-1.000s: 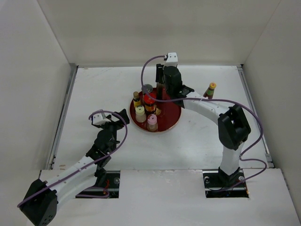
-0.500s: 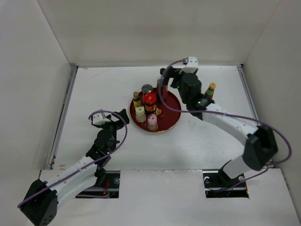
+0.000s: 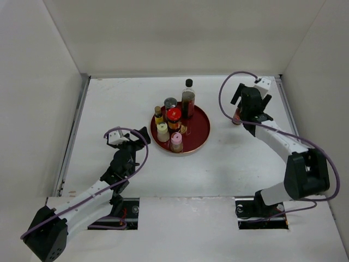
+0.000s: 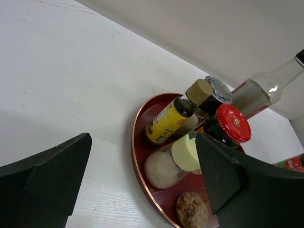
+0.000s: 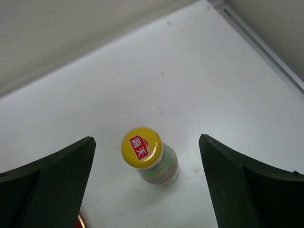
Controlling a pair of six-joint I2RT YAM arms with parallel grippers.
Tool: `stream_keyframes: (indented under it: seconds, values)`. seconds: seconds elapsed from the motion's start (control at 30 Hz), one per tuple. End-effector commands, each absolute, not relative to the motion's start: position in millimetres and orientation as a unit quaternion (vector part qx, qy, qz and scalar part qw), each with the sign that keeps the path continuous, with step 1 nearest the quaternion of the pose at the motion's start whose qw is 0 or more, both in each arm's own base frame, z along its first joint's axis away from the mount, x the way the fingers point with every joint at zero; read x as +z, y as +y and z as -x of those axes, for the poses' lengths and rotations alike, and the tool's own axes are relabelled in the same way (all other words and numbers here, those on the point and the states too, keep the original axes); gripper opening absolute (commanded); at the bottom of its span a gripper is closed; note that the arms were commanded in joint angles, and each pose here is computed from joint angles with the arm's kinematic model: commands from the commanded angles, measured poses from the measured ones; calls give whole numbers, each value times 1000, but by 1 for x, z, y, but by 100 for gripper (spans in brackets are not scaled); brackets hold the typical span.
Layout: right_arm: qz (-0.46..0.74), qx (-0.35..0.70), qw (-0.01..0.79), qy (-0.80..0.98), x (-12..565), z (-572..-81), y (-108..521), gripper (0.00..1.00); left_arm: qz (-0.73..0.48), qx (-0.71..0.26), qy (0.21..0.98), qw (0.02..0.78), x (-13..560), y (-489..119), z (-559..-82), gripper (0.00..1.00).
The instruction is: Organize the condiment bottles
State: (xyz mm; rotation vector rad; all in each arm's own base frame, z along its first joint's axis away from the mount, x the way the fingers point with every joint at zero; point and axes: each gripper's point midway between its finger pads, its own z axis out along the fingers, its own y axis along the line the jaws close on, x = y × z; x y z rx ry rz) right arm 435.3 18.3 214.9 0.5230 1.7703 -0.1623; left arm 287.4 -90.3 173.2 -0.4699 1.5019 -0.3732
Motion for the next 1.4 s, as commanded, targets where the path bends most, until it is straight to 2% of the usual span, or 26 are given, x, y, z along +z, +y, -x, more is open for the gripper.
stream_keyframes:
  seconds: [0.0,0.03,0.1,0.23,0.3,0.33,0.5,0.7,1.03,1.37]
  values:
    - [-222,-64,592,772,214,-449,17,97,216,-193,653,699,189,-95,-289,92]
    - [-223,-66,588,775,209,-454,15,95,216,-192,655,699,188,-96,-289,92]
    - [-220,-66,581,781,200,-463,17,85,215,-192,656,698,188,-96,-289,92]
    - [-226,-94,585,773,197,-466,10,42,219,-191,653,700,188,-94,-289,93]
    - [-221,-109,604,758,208,-461,12,30,219,-190,654,699,188,-95,-289,93]
    - [-217,-115,617,748,218,-457,14,27,218,-190,655,698,188,-95,-289,93]
    - [-195,-102,662,716,274,-429,34,25,220,-194,650,701,191,-95,-288,98]
    - [-141,-2,683,717,307,-400,99,25,237,-168,650,702,188,-84,-289,100]
    - [-60,115,686,716,299,-411,221,25,285,-154,624,711,190,-58,-280,100]
    - [-32,114,666,736,253,-426,266,25,273,-157,637,704,186,-67,-284,100]
